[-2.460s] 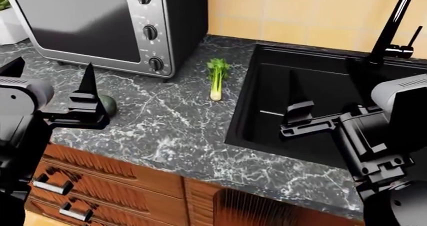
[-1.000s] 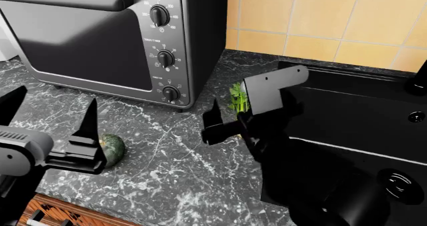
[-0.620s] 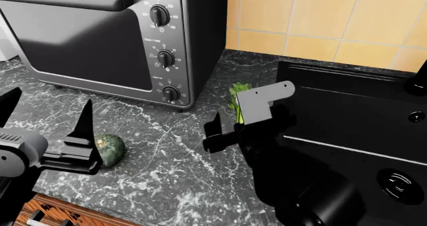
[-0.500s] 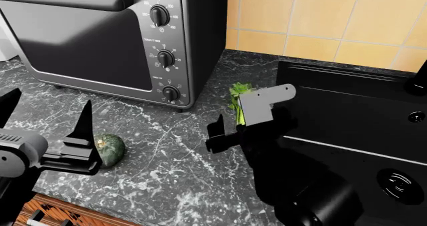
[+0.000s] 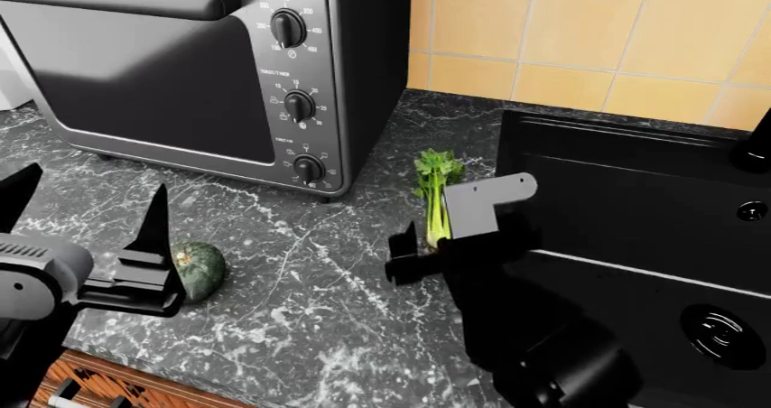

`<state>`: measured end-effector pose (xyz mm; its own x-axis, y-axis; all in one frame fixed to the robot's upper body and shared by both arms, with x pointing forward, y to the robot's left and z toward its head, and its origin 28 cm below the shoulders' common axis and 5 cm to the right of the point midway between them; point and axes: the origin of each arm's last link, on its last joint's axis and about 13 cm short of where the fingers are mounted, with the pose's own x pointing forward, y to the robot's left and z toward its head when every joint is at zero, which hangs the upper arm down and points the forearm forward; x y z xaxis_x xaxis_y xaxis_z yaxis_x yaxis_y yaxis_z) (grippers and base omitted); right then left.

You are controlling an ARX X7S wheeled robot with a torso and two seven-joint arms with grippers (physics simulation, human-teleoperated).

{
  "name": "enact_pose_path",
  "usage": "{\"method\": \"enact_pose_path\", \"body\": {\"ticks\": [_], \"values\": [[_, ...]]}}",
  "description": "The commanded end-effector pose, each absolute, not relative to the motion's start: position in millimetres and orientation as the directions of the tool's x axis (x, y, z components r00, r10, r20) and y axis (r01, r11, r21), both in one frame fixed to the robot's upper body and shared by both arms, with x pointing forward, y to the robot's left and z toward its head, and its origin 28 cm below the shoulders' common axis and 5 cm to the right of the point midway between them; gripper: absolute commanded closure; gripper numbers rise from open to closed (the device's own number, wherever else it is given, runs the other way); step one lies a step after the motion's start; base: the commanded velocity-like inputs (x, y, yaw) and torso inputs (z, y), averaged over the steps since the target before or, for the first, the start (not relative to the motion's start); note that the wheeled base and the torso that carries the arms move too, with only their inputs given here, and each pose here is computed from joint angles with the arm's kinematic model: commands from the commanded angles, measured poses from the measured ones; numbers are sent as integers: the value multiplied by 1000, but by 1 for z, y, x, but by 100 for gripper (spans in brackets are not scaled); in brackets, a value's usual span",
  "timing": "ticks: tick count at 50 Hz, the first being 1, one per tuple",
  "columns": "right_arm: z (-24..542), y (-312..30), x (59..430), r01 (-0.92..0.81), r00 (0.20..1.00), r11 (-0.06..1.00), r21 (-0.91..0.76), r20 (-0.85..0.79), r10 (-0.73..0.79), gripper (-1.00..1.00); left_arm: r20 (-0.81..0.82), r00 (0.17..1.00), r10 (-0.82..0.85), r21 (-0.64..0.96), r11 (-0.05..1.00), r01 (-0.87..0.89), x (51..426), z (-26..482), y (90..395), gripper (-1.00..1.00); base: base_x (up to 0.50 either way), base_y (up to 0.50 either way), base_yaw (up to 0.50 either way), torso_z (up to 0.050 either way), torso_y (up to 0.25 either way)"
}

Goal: Pick up the fruits and vegetables and place them in the sink. Turn on the sink faucet to wash them. Then turn the sink off and put them in the tray.

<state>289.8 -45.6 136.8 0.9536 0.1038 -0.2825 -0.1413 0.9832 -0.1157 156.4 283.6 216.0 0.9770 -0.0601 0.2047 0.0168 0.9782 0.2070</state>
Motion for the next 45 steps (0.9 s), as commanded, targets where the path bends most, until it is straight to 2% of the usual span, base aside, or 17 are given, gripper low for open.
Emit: {"method": "enact_pose_path", "body": {"ticks": [1,8,9,18,29,45], "values": [[127,-45,291,-146,947,982,-117,-304,104,-100,206,977,-58,209,978,14,157,217,284,-100,0,0,0,0,0],[123,-43,291,-157,944,979,-132,-310,109,-100,207,977,-57,210,978,13,156,218,284,-100,0,0,0,0,0],[123,-43,291,-158,944,978,-133,-309,111,100,207,977,-58,210,978,13,156,219,284,-100,0,0,0,0,0],[133,-51,291,-138,954,981,-134,-284,95,100,205,977,-59,212,977,14,156,219,284,-100,0,0,0,0,0],[164,-78,284,-70,980,991,-116,-194,47,100,188,980,-62,220,975,19,158,216,284,-100,0,0,0,0,0],[202,-102,266,-31,995,994,-108,-101,20,100,66,979,-194,253,952,172,167,210,281,-100,0,0,0,0,0]]}}
